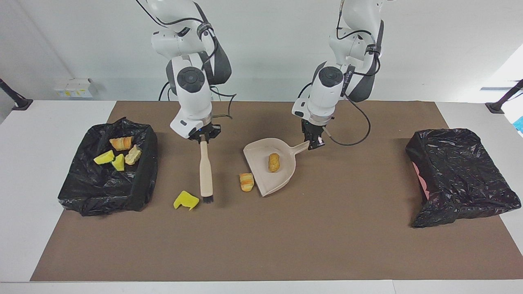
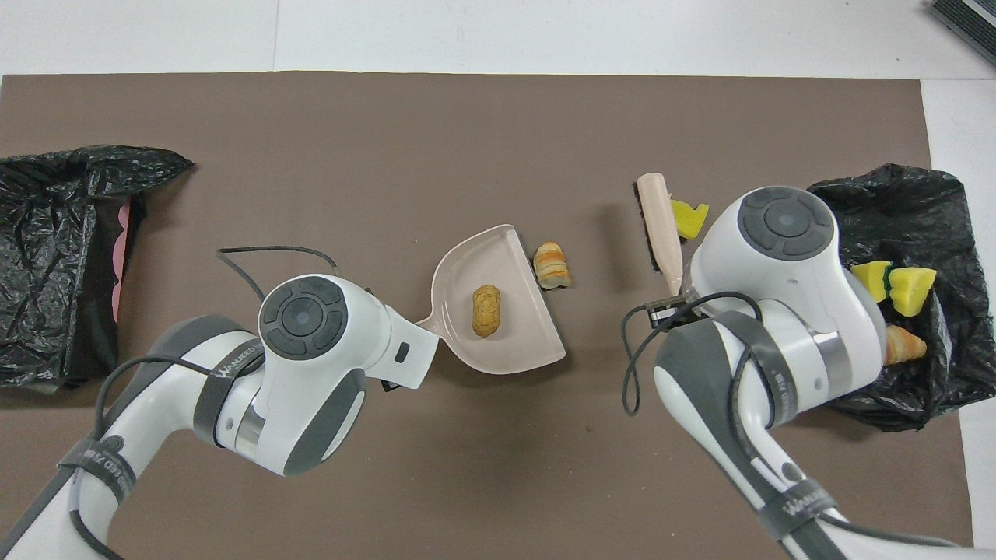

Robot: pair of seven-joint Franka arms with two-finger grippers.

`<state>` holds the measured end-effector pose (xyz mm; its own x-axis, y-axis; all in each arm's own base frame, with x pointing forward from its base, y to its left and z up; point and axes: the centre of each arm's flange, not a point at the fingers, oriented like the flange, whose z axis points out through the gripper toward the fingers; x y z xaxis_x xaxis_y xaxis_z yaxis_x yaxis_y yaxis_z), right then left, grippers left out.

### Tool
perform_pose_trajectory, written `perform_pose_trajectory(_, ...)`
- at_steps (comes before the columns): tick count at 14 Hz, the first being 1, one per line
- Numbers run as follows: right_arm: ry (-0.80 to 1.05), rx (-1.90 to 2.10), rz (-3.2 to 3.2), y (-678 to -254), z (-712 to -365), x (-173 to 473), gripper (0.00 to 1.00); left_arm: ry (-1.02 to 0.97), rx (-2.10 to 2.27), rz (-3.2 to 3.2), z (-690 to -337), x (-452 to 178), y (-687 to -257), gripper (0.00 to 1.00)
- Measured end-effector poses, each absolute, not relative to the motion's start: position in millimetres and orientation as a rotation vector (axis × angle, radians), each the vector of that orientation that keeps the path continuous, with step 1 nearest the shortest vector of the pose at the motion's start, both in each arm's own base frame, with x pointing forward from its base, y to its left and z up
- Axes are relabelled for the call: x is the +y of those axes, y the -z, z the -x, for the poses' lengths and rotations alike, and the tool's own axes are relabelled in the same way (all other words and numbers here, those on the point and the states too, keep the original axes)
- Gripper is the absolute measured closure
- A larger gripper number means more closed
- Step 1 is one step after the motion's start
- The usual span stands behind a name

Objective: Sweep and dump trash in bin
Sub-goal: 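Reach the right gripper's brush beyond the yellow sponge near the bag, then sweep the yellow sponge into the dustpan with the right gripper's brush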

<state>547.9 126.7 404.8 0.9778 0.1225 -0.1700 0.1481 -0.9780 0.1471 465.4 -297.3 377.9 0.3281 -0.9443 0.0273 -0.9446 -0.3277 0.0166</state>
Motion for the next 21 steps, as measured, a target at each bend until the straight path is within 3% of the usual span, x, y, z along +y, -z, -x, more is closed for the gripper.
perform_pose_trajectory(5,0.232,0.244,-2.803,-383,-590,58,0.74,0.077,-1.785,-2.553,-487,-305,-394,0.68)
perform_pose_trajectory(9,0.341,0.395,-2.785,-339,-600,57,0.74,0.141,-1.804,-2.579,-502,-301,-404,0.68)
perform_pose_trajectory(17,0.503,0.618,-2.924,-339,-557,192,0.74,0.187,-1.849,-2.581,-503,-306,-385,0.68)
perform_pose_trajectory(21,0.591,0.679,-3.030,-345,-527,254,0.74,0.101,-1.877,-2.572,-501,-314,-377,0.68)
